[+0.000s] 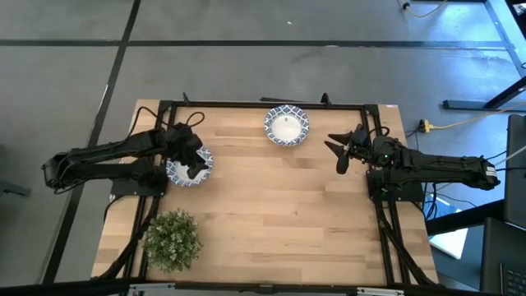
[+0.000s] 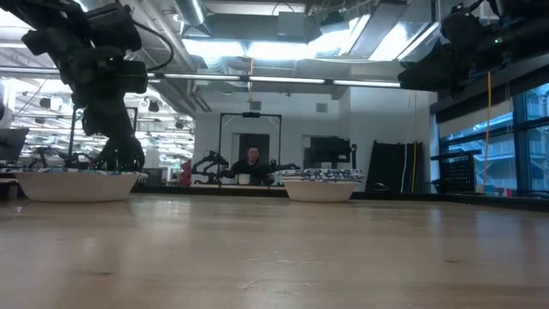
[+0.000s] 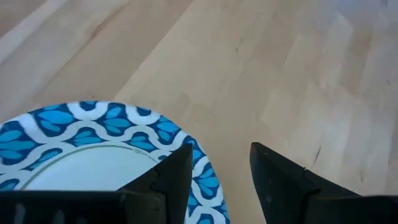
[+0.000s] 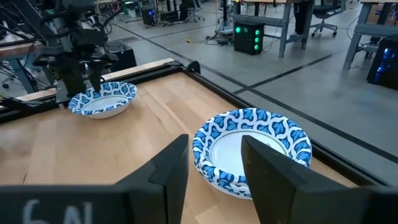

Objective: Nest bowls inside each other
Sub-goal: Stack the left bowl on the right bowls

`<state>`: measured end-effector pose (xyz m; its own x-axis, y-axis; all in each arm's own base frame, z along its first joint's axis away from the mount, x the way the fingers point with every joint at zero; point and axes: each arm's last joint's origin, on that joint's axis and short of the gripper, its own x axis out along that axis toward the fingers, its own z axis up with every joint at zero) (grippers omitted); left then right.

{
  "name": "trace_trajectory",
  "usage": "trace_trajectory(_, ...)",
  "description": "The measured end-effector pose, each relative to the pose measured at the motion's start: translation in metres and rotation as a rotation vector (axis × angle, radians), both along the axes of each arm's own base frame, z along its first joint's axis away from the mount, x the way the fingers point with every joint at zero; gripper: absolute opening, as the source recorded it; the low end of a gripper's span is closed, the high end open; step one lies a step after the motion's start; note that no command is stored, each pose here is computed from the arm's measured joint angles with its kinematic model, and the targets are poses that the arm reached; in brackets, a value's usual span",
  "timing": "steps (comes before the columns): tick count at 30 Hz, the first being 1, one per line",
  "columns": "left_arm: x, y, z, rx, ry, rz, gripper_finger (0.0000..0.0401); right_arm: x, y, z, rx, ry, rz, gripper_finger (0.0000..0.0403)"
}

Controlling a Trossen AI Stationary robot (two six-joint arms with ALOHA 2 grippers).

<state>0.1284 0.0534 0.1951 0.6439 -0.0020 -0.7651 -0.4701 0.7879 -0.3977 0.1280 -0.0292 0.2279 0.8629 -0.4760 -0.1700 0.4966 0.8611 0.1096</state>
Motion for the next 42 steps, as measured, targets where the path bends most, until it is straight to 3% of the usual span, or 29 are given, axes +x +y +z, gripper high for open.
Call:
trace_trajectory(13,0.0011,-0.0015,0.0003,0.010,-0.001,-0.011,0.0157,0.0001,-0.0006,0.0021,-0.007,-0.022,-0.023,0.0149)
trace_trajectory(27,-0.0054,-0.0044,-0.0047,-0.048,0.087,0.021,0.0219,0.0001,-0.0007,0.0023,-0.008,-0.023,-0.024,0.0149)
trace_trajectory(37,-0.0051,-0.0055,-0.0044,-0.106,0.076,0.037,0.0227,0.0003,-0.0008,0.0045,-0.011,-0.046,-0.026,0.0149)
trace_trajectory(42,-0.0052,-0.0042,-0.0045,-0.064,0.086,0.051,0.0229,0.0004,-0.0008,0.0051,-0.012,-0.053,-0.026,0.0149)
